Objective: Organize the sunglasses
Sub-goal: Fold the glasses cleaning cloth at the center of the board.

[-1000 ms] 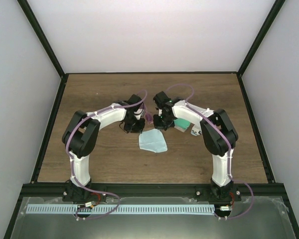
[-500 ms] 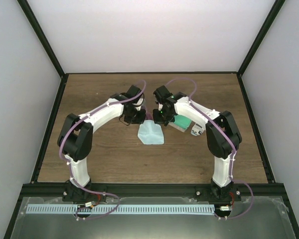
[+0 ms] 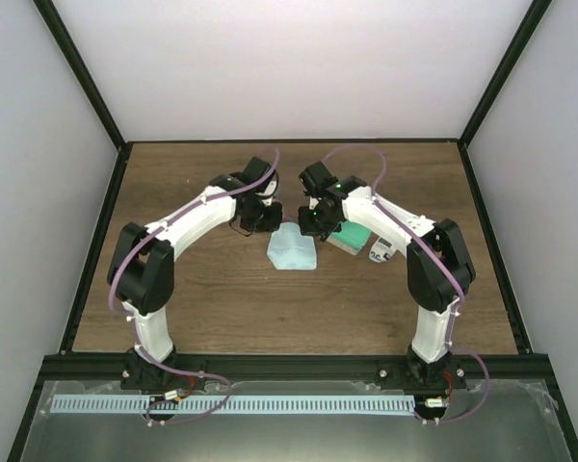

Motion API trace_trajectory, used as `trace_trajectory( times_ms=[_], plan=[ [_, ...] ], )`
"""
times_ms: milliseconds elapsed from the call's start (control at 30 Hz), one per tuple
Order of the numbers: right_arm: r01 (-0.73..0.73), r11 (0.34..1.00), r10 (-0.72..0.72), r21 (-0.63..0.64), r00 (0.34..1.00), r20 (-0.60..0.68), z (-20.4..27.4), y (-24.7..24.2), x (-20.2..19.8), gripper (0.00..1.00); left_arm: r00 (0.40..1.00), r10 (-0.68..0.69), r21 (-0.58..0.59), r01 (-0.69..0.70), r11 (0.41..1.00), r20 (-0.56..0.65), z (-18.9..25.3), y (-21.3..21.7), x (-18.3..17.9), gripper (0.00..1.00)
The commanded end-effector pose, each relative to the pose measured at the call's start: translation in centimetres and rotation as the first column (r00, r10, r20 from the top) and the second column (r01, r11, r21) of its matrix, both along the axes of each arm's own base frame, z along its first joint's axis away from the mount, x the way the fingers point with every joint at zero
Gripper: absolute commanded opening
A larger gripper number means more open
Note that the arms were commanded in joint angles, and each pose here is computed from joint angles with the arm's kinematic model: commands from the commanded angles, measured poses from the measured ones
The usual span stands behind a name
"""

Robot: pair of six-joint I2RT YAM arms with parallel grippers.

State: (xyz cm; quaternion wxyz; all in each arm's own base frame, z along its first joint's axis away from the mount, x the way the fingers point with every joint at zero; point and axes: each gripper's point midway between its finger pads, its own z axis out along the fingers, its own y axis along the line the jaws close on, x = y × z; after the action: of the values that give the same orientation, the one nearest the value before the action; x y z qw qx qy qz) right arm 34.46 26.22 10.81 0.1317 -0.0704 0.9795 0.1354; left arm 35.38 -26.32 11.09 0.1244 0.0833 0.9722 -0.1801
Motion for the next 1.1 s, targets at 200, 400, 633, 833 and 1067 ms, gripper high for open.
trace_trajectory(
  times_ms=[200, 400, 633, 833, 1067],
  plan=[
    [-0.004, 1.000, 0.005, -0.018, 1.000, 0.030, 0.6, -0.5, 0.1, 0.01, 0.999, 0.023, -0.026, -0.023, 0.999, 0.025, 2.1, 0.0, -0.2, 0.04],
    [-0.011, 1.000, 0.012, -0.014, 1.000, 0.024, 0.4, -0.5, -0.1, 0.01, 1.000, 0.020, 0.003, -0.020, 1.000, 0.008, 0.5, 0.4, -0.4, 0.04],
    [-0.020, 1.000, 0.020, -0.001, 1.000, 0.002, -0.4, -0.1, -0.3, 0.01, 1.000, 0.011, 0.041, -0.010, 0.999, -0.009, -1.4, 0.6, -0.2, 0.04],
    [-0.027, 1.000, 0.027, 0.009, 0.999, -0.020, -1.1, 0.1, -0.7, 0.01, 1.000, 0.004, 0.056, -0.003, 0.998, -0.023, -2.5, 0.6, -0.2, 0.04],
    [-0.026, 1.000, 0.026, 0.015, 0.999, -0.047, -2.1, 0.3, -1.1, 0.01, 0.999, -0.004, 0.076, 0.006, 0.997, -0.032, -3.7, 0.7, 0.1, 0.04]
  ],
)
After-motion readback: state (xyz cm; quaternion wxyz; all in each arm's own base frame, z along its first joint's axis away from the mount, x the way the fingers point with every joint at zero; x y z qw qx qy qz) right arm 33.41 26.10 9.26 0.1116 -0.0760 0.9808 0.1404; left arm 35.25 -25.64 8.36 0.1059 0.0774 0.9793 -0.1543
